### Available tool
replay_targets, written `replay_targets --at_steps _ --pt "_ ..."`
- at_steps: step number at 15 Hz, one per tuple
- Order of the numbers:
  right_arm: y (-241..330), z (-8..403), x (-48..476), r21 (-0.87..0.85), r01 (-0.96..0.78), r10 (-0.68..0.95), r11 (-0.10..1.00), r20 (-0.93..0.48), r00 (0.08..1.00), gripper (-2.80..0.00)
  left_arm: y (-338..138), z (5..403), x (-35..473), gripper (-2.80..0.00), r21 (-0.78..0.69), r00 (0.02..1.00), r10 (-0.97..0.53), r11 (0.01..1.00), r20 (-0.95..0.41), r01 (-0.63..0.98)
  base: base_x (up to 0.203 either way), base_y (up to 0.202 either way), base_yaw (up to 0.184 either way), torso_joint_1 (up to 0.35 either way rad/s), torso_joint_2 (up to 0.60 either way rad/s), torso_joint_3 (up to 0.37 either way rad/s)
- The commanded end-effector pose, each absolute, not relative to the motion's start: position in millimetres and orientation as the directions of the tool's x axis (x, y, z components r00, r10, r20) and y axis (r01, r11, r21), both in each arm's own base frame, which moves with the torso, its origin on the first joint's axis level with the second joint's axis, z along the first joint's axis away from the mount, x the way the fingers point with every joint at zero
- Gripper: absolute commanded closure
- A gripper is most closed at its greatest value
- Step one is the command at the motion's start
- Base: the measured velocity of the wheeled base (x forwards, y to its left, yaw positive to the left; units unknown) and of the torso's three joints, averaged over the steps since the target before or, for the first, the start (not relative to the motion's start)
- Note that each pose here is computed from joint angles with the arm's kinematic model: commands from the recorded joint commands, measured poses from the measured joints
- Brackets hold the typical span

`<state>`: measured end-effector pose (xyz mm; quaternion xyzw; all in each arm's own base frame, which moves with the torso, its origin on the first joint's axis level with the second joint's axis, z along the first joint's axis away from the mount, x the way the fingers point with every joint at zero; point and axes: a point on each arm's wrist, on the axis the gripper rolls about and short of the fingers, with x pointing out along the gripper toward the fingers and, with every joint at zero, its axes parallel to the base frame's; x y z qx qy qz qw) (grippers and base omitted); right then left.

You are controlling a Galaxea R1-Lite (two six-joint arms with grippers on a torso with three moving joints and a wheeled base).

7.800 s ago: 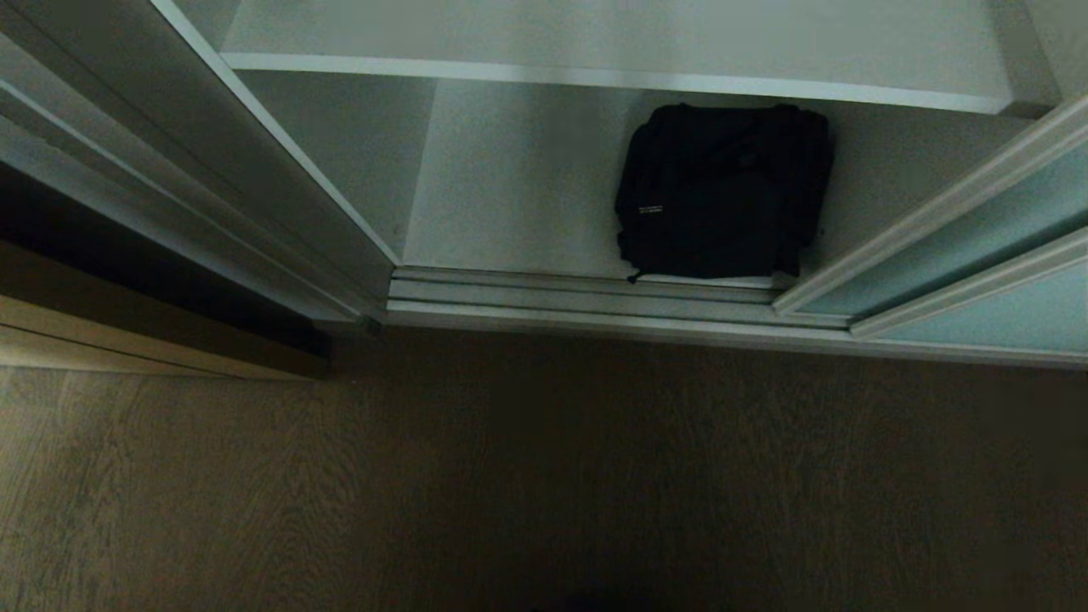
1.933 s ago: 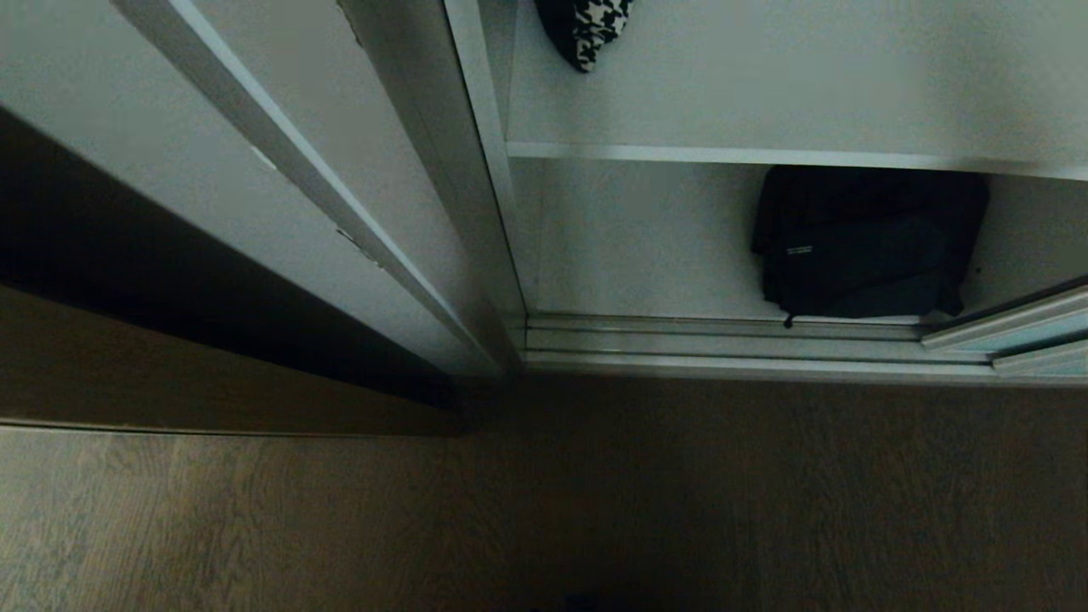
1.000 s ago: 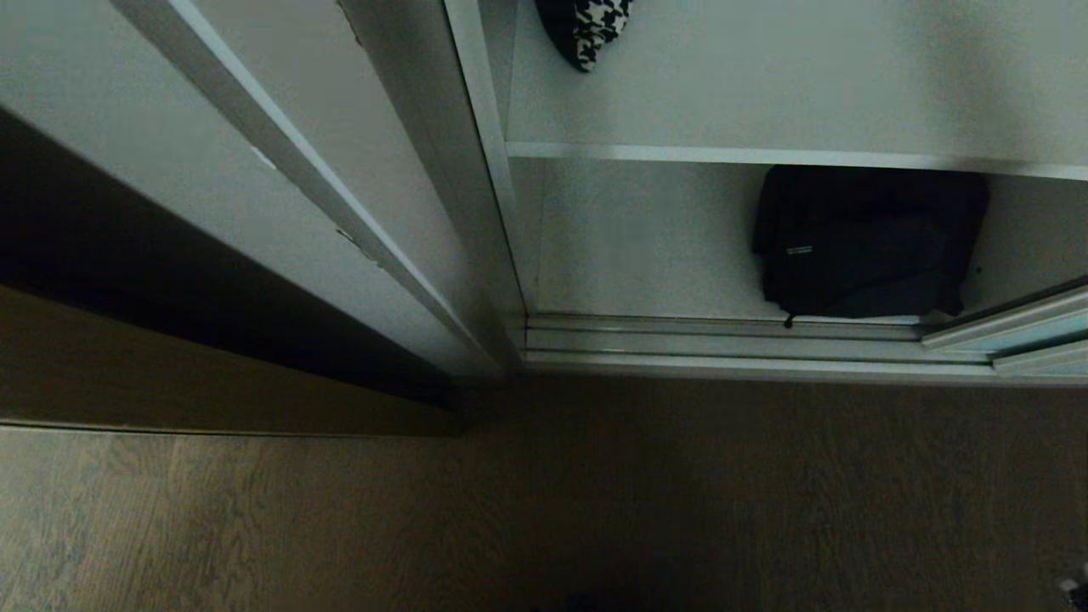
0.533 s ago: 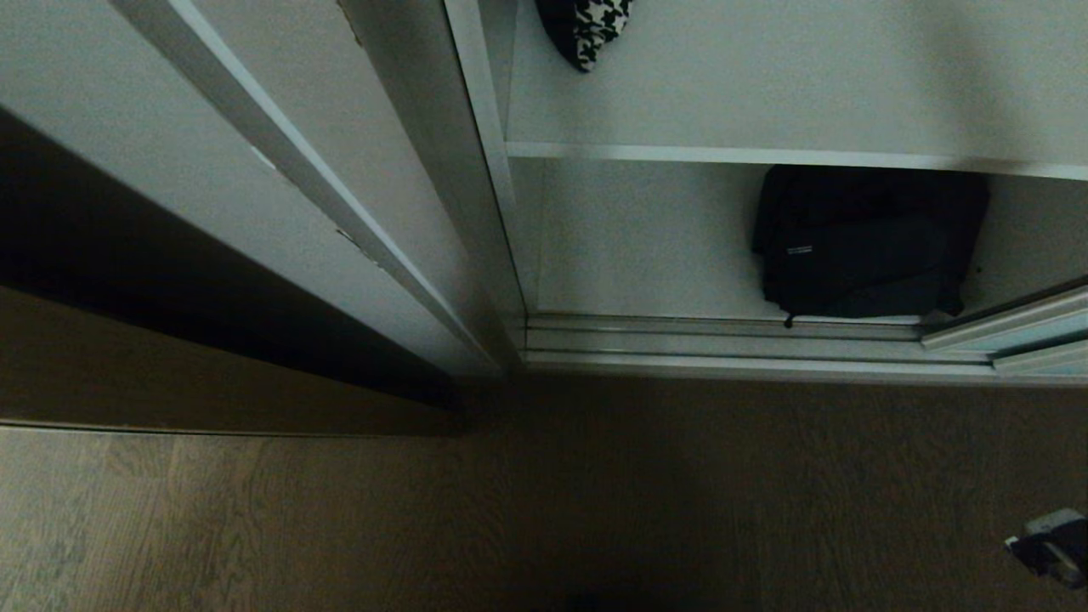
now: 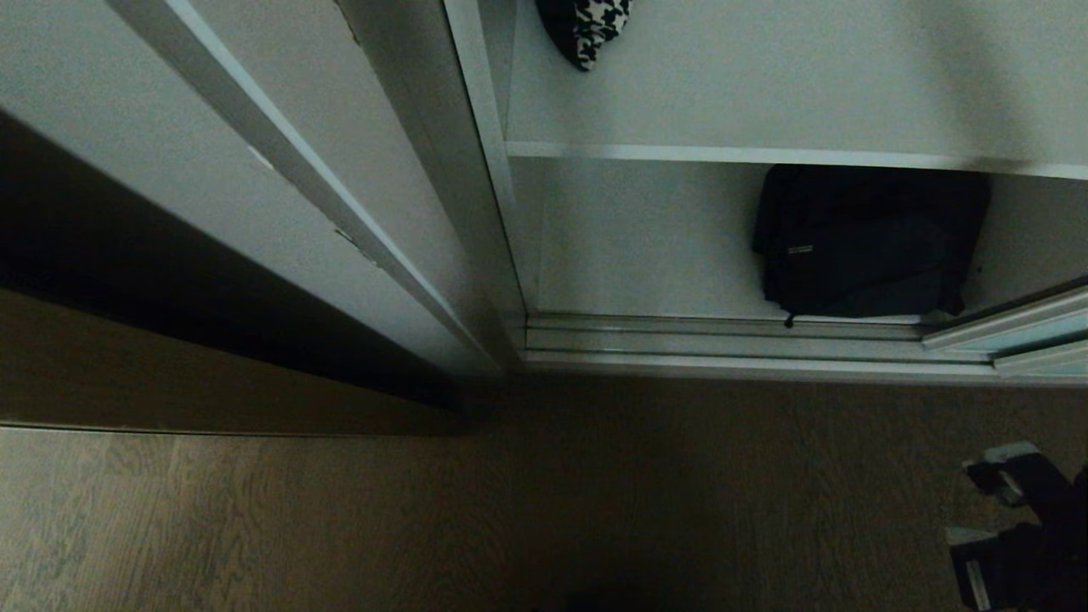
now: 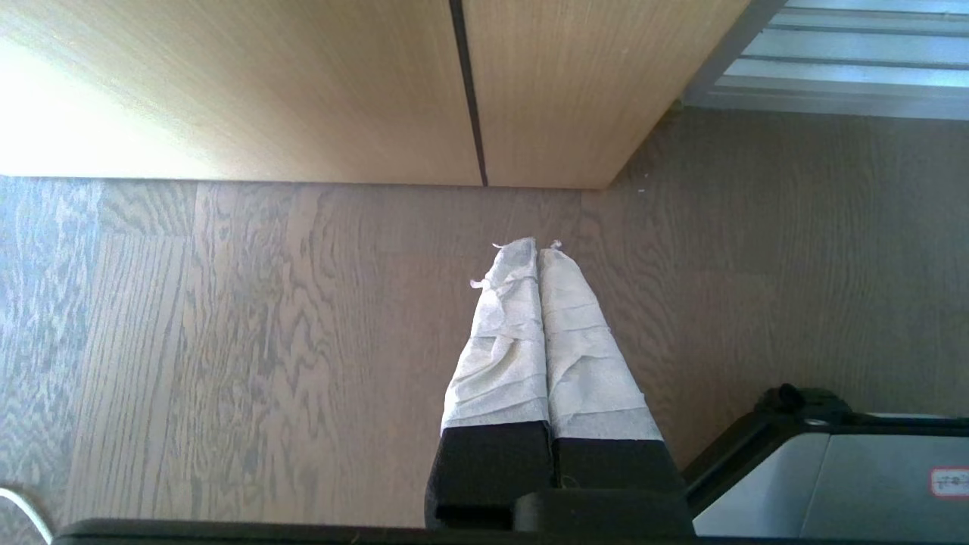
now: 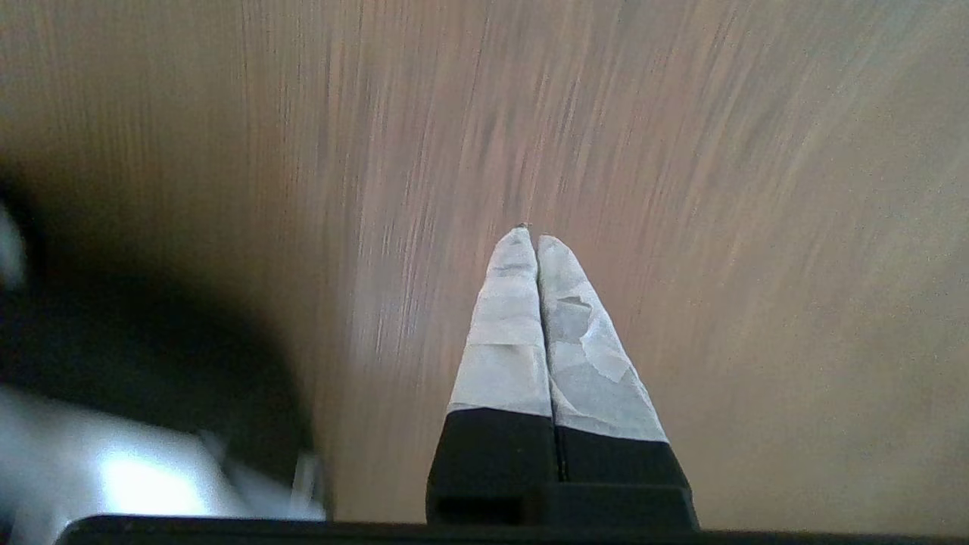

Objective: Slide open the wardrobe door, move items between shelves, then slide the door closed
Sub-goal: Place the bag on the higher shelf

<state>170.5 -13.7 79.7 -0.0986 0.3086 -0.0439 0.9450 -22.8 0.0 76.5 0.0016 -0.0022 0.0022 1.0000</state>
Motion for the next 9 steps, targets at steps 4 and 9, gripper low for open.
replay_targets --at_steps 4,9 --pt "-17 96 187 -0.234 0.066 -0.16 0.97 -0.408 0.899 0.0 0 77 -23 0.0 0.003 1.0 0.005 1.0 0.004 -0.005 0.0 0.0 0.0 0.0 0.0 0.0" --pt "-17 92 191 -0.246 0.055 -0.156 0.968 -0.414 0.897 0.0 0 76 -23 0.0 0.003 1.0 0.006 1.0 0.003 -0.006 0.0 0.0 0.0 0.0 0.0 0.0"
